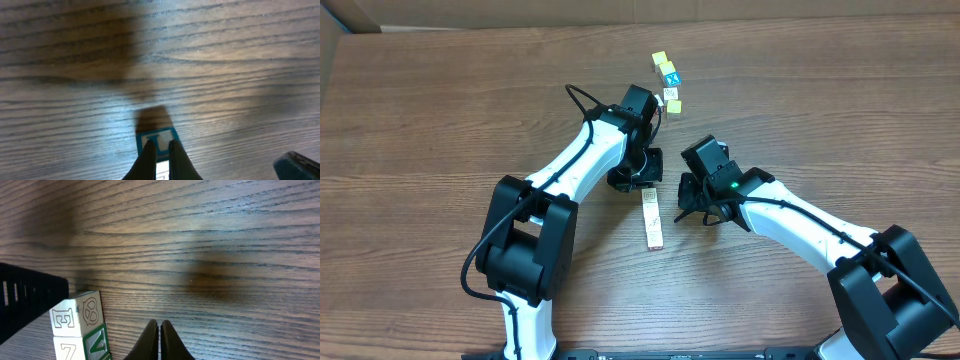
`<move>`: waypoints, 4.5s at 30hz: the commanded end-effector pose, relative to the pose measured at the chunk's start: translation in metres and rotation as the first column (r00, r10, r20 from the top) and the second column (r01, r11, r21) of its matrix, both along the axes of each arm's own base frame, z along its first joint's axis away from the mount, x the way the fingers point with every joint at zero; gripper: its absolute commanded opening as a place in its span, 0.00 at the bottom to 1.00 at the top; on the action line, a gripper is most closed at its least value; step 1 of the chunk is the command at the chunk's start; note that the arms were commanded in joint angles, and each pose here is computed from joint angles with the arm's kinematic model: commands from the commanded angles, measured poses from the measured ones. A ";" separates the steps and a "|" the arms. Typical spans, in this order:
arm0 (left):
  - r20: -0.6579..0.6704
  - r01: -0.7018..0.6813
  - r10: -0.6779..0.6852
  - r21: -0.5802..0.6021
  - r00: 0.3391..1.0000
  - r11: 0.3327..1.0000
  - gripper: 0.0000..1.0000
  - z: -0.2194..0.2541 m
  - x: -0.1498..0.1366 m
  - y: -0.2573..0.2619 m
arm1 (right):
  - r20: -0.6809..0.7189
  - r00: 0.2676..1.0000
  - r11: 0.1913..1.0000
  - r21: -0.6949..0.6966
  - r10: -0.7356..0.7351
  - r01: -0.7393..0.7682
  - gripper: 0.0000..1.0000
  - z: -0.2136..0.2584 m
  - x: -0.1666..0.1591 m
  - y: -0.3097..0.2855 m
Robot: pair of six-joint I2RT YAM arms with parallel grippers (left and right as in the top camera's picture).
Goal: Flip 4 blocks
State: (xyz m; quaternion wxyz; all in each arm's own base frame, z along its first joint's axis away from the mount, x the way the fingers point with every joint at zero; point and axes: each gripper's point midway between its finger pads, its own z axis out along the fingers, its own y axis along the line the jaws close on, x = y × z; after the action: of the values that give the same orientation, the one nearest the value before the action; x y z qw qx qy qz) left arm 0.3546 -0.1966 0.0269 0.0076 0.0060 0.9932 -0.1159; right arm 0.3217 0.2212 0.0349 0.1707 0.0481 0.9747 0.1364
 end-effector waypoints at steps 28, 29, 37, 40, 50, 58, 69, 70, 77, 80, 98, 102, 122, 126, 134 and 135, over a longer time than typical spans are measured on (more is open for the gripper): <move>-0.058 -0.390 0.391 0.033 0.918 0.920 0.72 0.107 0.045 0.182 | 0.049 0.999 0.975 -0.221 -0.018 0.028 0.88 0.045 0.062 -0.112; -0.060 -0.395 0.396 0.034 0.916 0.918 0.75 0.107 0.045 0.184 | 0.047 0.998 0.973 -0.226 -0.029 0.039 0.93 0.045 0.064 -0.119; -0.076 -0.395 0.397 0.039 0.915 0.918 1.00 0.102 0.041 0.183 | 0.045 0.992 0.966 -0.230 -0.114 0.122 1.00 0.045 0.071 -0.153; -0.076 -0.393 0.395 0.039 0.916 0.919 1.00 0.102 0.041 0.183 | 0.045 0.992 0.965 -0.230 -0.117 0.125 1.00 0.045 0.071 -0.154; -0.041 -0.394 0.395 0.026 0.918 0.919 1.00 0.102 0.050 0.183 | 0.045 0.992 0.965 -0.230 -0.117 0.125 1.00 0.045 0.071 -0.154; -0.037 -0.394 0.395 0.025 0.918 0.919 1.00 0.103 0.051 0.183 | 0.045 0.992 0.965 -0.230 -0.117 0.124 1.00 0.045 0.071 -0.154; -0.037 -0.394 0.395 0.025 0.918 0.919 1.00 0.103 0.051 0.183 | 0.044 0.992 0.965 -0.230 -0.117 0.124 1.00 0.044 0.070 -0.154; -0.037 -0.394 0.395 0.025 0.918 0.919 1.00 0.103 0.051 0.183 | 0.047 0.992 0.965 -0.229 -0.117 0.124 1.00 0.045 0.070 -0.154; -0.037 -0.394 0.395 0.025 0.918 0.919 1.00 0.103 0.051 0.183 | 0.138 0.983 0.970 -0.197 -0.119 0.145 1.00 0.081 0.072 -0.154; -0.037 -0.394 0.395 0.025 0.918 0.919 1.00 0.103 0.051 0.183 | 0.212 0.970 0.973 -0.169 -0.122 0.159 1.00 0.111 0.070 -0.154; -0.037 -0.394 0.395 0.025 0.918 0.919 1.00 0.103 0.051 0.183 | 0.631 0.758 0.980 0.024 -0.167 0.196 1.00 0.289 0.009 -0.167; -0.037 -0.394 0.395 0.025 0.918 0.919 1.00 0.103 0.051 0.183 | 0.691 0.700 0.979 0.058 -0.179 0.194 1.00 0.317 -0.017 -0.173; -0.037 -0.394 0.395 0.025 0.918 0.919 1.00 0.103 0.051 0.183 | 0.929 0.316 0.980 0.169 -0.193 0.101 1.00 0.385 -0.080 -0.182; -0.037 -0.394 0.395 0.025 0.918 0.919 1.00 0.103 0.051 0.183 | 0.970 0.193 0.988 0.144 -0.150 0.047 1.00 0.383 -0.091 -0.177; -0.037 -0.394 0.395 0.025 0.918 0.919 1.00 0.103 0.051 0.183 | 0.981 -0.164 0.995 0.095 -0.101 -0.042 1.00 0.395 -0.131 -0.172; -0.037 -0.394 0.395 0.025 0.918 0.919 1.00 0.103 0.051 0.183 | 0.976 -0.202 0.996 0.079 -0.086 -0.042 1.00 0.395 -0.137 -0.172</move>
State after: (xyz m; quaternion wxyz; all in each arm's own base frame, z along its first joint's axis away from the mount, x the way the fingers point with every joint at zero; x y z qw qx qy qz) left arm 0.4068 -0.0105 0.1330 0.0154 -0.2048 0.9731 -0.1041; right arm 0.1973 0.0429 0.4341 0.8476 -0.0099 0.4999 0.1778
